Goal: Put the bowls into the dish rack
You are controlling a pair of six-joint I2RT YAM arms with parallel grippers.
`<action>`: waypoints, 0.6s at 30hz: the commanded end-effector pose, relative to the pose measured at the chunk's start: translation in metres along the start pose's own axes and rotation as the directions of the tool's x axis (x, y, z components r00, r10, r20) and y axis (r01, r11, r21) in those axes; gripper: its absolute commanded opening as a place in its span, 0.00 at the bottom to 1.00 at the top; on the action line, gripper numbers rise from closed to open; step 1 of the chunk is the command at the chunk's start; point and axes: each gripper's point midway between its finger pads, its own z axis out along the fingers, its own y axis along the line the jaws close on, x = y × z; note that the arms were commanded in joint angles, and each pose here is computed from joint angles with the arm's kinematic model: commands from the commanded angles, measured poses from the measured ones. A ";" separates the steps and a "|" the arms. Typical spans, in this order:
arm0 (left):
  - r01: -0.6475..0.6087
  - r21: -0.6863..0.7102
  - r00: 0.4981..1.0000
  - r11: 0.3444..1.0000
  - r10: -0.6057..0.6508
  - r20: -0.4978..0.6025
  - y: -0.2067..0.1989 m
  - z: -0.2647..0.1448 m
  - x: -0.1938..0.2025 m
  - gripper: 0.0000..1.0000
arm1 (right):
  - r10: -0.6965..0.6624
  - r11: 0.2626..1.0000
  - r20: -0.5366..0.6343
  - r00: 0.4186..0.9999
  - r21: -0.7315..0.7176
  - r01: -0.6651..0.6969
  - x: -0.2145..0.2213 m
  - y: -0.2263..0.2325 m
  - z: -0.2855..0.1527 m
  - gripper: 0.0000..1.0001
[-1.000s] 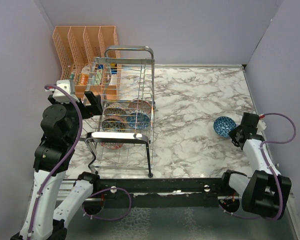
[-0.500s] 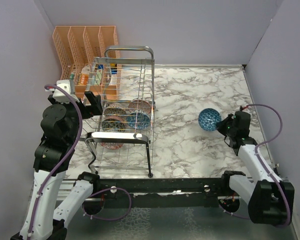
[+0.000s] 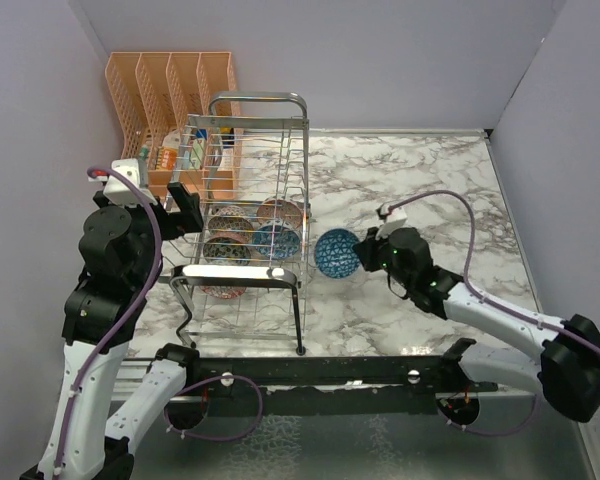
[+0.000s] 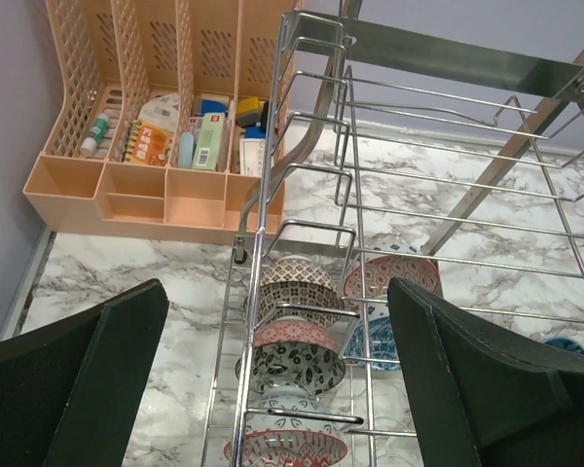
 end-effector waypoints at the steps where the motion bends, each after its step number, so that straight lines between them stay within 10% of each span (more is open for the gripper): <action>1: 0.017 -0.037 0.999 0.999 -0.016 0.029 0.006 -0.009 -0.013 0.99 | -0.153 0.982 0.229 0.961 -0.069 0.173 -0.056 0.066 0.005 0.01; 18: 0.038 -0.059 0.999 0.998 -0.036 0.039 0.010 -0.014 -0.015 0.99 | -0.461 0.854 0.504 0.730 0.030 0.519 -0.062 0.176 0.021 0.01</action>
